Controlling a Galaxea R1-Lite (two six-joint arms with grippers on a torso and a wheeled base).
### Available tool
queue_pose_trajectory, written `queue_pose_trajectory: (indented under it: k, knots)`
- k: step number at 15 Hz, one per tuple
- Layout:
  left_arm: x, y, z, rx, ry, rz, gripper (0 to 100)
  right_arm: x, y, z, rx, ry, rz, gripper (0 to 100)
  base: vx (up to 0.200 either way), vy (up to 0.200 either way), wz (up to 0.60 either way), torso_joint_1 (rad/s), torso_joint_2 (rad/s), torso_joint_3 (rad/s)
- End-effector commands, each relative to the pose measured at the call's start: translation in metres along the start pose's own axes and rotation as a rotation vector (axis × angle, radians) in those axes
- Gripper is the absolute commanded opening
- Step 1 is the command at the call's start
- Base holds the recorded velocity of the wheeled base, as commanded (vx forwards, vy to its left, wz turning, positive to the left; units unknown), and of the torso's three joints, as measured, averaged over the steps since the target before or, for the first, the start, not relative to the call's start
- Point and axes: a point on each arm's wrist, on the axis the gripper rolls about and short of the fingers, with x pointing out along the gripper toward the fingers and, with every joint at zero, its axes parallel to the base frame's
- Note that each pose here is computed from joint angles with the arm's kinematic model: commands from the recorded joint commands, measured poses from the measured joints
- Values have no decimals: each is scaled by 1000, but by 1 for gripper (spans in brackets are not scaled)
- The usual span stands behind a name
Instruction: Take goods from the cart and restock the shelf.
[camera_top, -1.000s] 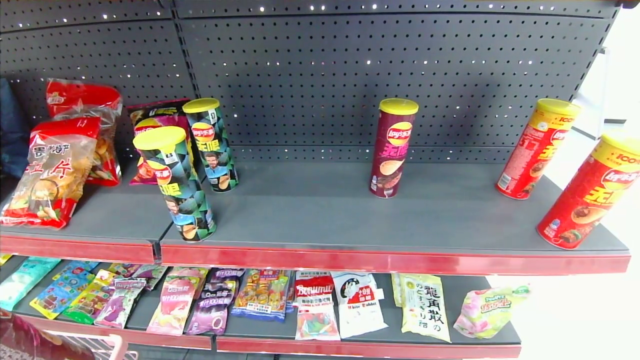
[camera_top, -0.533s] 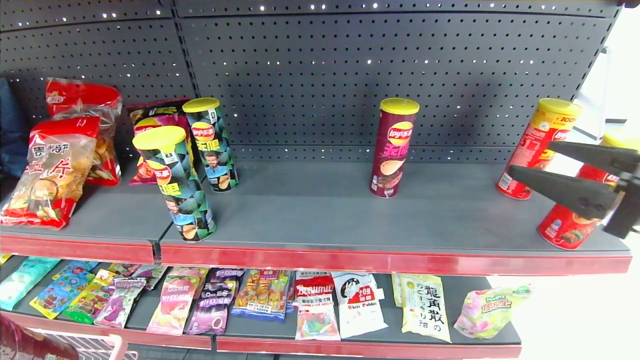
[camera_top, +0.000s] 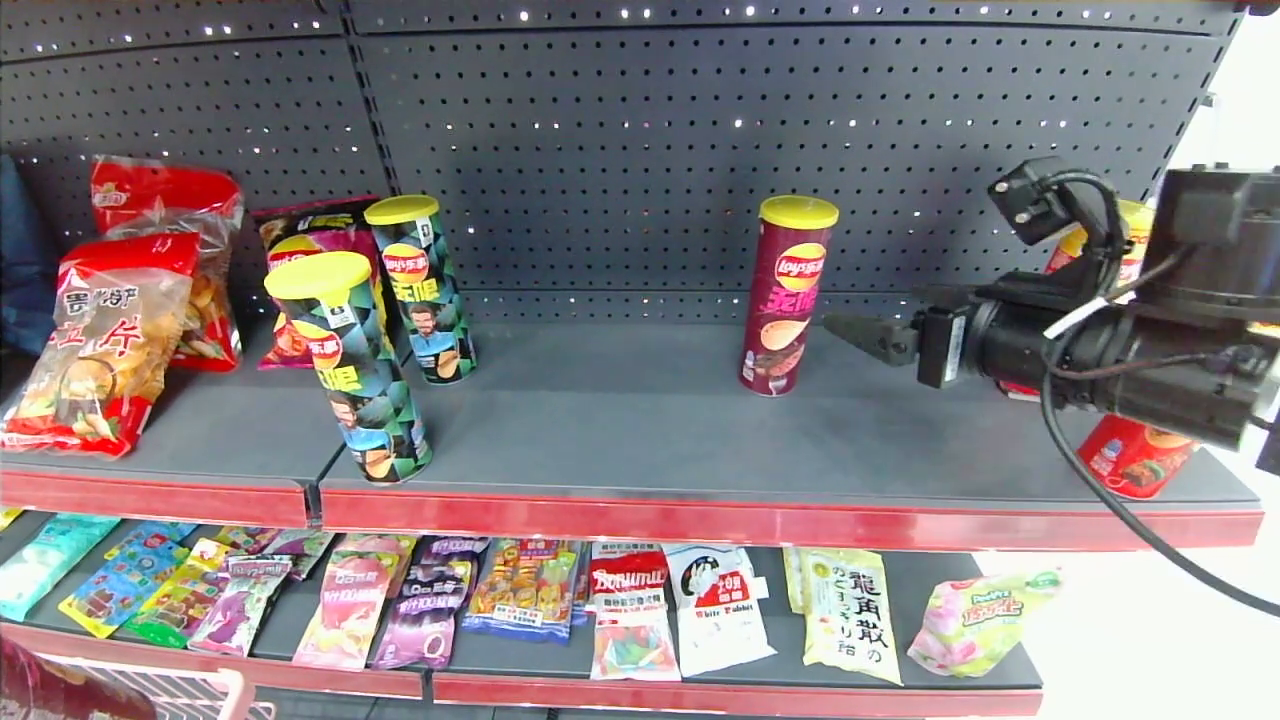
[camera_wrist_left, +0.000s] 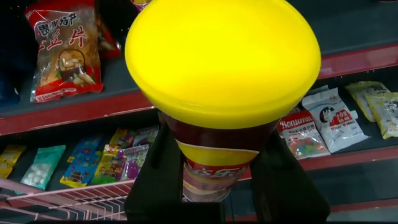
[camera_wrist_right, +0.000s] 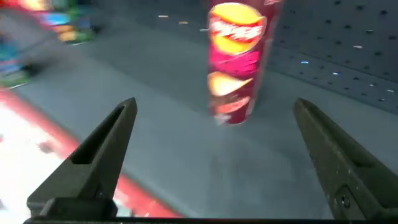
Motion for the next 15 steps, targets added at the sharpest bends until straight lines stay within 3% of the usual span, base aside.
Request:
queue_pose_trajectory:
  k: [1, 15]
  knots:
    - [0, 0, 0, -1, 2, -1, 0, 31, 4, -8, -1, 40, -3, 100, 0, 0, 0, 0, 0, 0]
    - [2, 0, -1, -1, 12, -4, 0, 105, -2, -6, 4, -46, -130, 100, 0, 0, 0, 0, 0, 0]
